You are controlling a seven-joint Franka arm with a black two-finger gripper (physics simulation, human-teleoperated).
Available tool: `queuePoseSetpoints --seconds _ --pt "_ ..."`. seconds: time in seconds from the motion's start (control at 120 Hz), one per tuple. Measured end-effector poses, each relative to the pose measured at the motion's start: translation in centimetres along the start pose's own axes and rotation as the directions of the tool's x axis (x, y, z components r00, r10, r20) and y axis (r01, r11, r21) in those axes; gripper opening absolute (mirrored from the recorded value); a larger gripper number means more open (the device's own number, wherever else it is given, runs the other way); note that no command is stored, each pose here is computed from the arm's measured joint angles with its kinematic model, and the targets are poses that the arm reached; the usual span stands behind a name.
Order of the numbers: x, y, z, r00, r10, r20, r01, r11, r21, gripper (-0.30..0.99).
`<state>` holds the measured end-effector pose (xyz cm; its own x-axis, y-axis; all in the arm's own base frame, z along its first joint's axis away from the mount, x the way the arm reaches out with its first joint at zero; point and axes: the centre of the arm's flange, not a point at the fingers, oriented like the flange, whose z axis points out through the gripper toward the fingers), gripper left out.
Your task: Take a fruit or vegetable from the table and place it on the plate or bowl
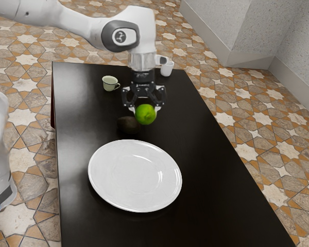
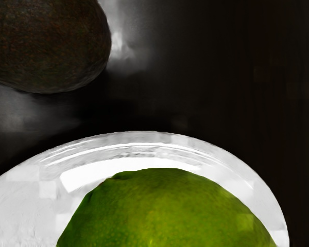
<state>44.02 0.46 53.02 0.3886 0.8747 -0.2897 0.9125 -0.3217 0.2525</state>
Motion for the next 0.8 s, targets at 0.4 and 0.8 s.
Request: queuePoseSetpoints --seconds 0.4,0.8 --pt "-17.0 -0.3 3.1 0.996 0.091 0.018 -0.092 0.993 0.072 0.27" --pt "-16.6 -0.6 0.7 0.999 -0.038 -0.002 0.038 0.999 0.034 0.66"
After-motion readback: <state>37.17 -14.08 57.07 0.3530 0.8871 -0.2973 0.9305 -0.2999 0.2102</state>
